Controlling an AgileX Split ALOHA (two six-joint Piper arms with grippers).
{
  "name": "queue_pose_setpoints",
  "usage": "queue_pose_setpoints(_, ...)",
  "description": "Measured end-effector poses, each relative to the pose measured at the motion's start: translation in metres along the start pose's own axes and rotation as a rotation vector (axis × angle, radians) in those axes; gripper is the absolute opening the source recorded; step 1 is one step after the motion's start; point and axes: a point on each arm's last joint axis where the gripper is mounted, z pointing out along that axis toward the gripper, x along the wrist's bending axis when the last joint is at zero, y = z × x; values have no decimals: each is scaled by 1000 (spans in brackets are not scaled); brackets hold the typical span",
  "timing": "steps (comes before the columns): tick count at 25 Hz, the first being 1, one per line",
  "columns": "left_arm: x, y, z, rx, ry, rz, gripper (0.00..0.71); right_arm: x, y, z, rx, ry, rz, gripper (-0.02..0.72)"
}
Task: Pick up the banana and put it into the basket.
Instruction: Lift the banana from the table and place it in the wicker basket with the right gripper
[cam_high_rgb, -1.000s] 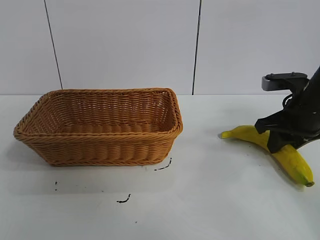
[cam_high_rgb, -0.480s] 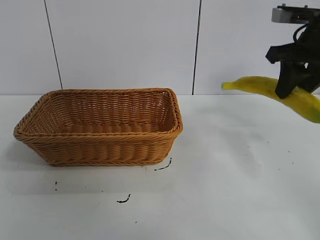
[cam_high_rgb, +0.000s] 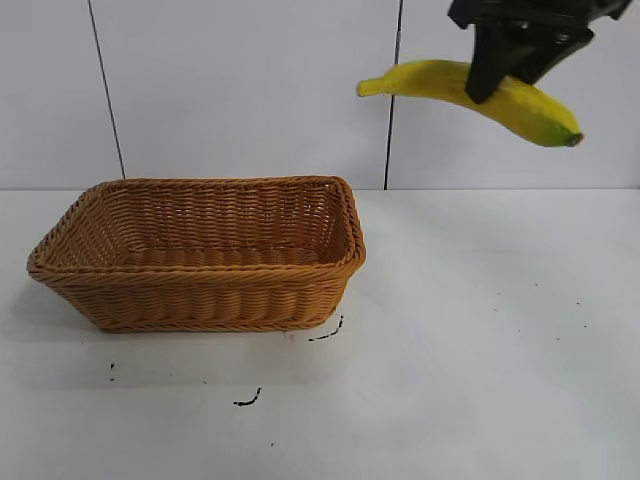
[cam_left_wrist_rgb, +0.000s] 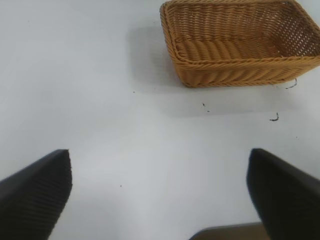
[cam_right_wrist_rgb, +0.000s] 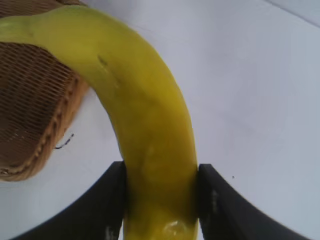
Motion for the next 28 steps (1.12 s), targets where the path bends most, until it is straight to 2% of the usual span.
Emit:
queue_pose_setpoints(4,0,0,0,0,0,0,690,45,25,28,-68,6,-178,298)
queue_pose_setpoints(10,0,0,0,0,0,0,690,88,36,74,-141,-59,-386,298)
queue_pose_setpoints(14,0,0,0,0,1,0,690,92,32,103,-155,-80,-425,298)
queue_pose_setpoints(19,0,0,0,0,1,0,690,94,23,128,-120,-72,-438,298)
queue_pose_setpoints(28,0,0,0,0,1,0,690,96,20,137,-110,-66,-438,304)
